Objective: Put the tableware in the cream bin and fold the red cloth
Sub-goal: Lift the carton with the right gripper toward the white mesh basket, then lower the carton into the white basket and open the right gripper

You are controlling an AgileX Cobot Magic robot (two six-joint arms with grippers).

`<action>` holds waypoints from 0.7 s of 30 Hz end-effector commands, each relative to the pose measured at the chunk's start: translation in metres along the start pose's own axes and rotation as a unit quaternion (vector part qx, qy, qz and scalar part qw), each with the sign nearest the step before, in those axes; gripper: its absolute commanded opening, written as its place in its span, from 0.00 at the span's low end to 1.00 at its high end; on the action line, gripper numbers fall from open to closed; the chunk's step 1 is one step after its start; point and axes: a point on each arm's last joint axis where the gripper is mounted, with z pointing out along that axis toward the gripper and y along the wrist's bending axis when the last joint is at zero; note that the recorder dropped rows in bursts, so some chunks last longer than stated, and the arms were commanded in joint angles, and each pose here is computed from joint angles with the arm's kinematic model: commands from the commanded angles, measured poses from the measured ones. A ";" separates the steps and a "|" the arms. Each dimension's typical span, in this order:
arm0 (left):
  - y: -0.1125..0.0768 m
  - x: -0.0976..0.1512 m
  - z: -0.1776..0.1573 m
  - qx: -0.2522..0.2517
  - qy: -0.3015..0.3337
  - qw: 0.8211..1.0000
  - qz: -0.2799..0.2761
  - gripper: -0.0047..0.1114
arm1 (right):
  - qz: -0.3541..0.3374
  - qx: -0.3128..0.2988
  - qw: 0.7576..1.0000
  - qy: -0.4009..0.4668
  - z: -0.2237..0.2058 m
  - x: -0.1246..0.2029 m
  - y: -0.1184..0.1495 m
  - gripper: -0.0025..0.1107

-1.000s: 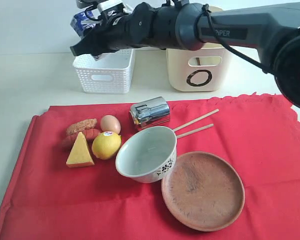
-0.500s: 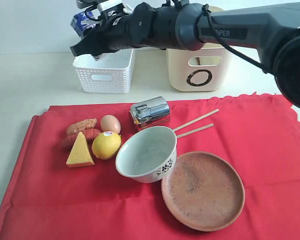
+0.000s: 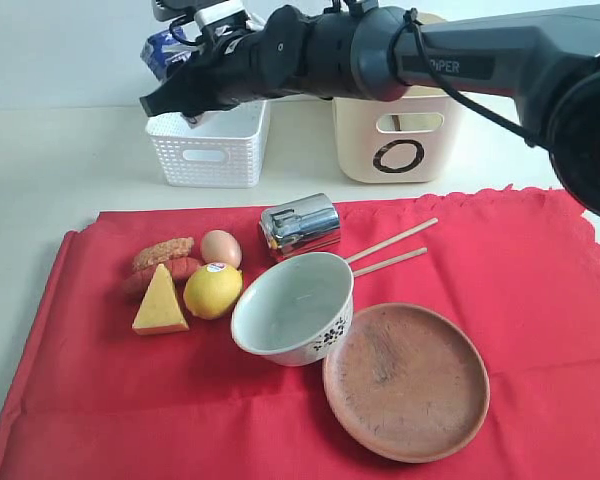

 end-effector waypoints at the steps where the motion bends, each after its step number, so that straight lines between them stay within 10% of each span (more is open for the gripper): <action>1: 0.000 0.001 0.000 0.000 -0.003 1.000 0.000 0.04 | 0.001 -0.013 1.000 -0.009 -0.021 -0.025 0.003 0.02; 21: 0.000 0.001 0.000 0.000 -0.003 1.000 0.000 0.04 | -0.025 0.064 0.997 -0.018 -0.032 -0.025 -0.073 0.02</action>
